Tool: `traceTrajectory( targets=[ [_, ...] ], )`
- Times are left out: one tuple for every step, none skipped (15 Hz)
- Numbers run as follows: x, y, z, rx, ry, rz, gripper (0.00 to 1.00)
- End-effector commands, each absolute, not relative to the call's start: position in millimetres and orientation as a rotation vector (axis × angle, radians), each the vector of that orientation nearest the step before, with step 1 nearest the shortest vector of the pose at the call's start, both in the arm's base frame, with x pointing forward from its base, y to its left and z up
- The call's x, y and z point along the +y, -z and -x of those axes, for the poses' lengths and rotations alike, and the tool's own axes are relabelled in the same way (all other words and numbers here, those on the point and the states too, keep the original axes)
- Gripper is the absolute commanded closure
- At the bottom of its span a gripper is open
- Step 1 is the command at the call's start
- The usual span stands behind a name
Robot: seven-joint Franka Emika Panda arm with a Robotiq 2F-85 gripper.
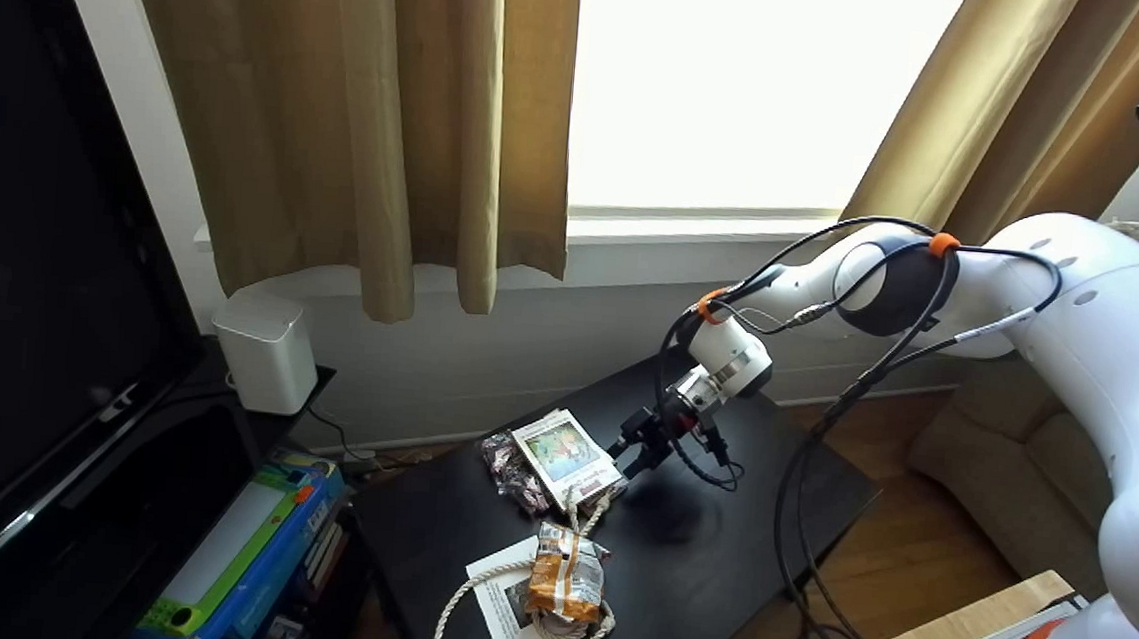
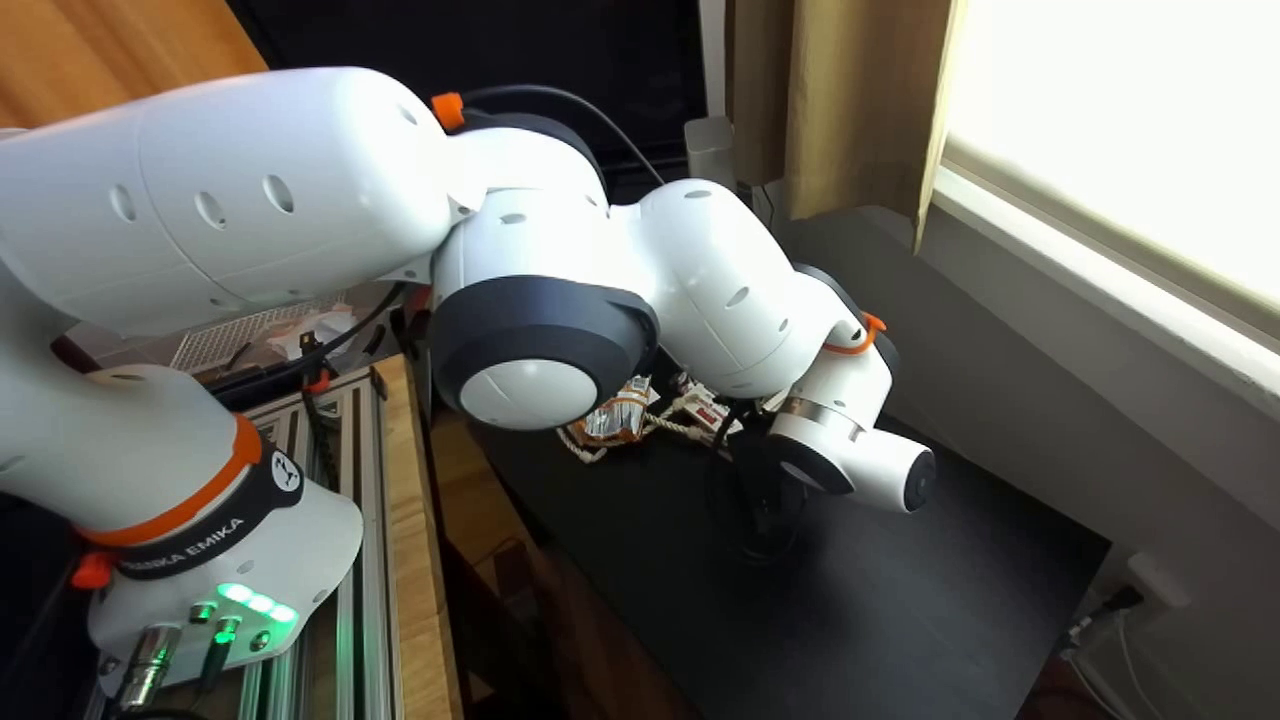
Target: Move one book to the right
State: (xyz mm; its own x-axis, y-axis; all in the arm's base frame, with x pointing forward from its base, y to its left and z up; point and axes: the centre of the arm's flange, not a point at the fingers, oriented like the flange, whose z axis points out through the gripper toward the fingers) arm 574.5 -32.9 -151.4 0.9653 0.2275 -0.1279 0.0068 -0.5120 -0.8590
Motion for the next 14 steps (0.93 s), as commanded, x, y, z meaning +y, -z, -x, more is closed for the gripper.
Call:
traceTrajectory(
  targets=[
    [-31.5, 150.5, -574.2, -0.17, -0.281, 2.087, 0.06],
    [-30.1, 149.7, -574.1, -0.173, -0.284, 2.079, 0.05],
    [-29.7, 149.4, -574.3, -0.173, -0.285, 2.078, 0.02],
    [-29.7, 149.3, -574.3, -0.173, -0.284, 2.078, 0.02],
    [-29.7, 149.3, -574.3, -0.173, -0.284, 2.078, 0.02],
    [-29.8, 149.3, -574.3, -0.173, -0.284, 2.078, 0.0],
    [-32.2, 154.8, -578.0, -0.112, -0.293, 2.105, 0.0],
    [-32.1, 161.4, -584.0, -0.089, -0.284, 2.104, 0.0],
    [-32.9, 163.0, -586.9, -0.076, -0.279, 2.115, 0.0],
    [-34.1, 164.1, -589.7, -0.07, -0.271, 2.114, 0.0],
    [-34.6, 164.4, -591.7, -0.062, -0.268, 2.122, 0.0],
    [-35.3, 165.8, -594.5, -0.053, -0.269, 2.125, 0.0],
    [-35.4, 167.5, -597.4, -0.047, -0.274, 2.133, 0.0],
    [-34.7, 168.6, -599.1, -0.043, -0.277, 2.133, 0.0]
  ],
)
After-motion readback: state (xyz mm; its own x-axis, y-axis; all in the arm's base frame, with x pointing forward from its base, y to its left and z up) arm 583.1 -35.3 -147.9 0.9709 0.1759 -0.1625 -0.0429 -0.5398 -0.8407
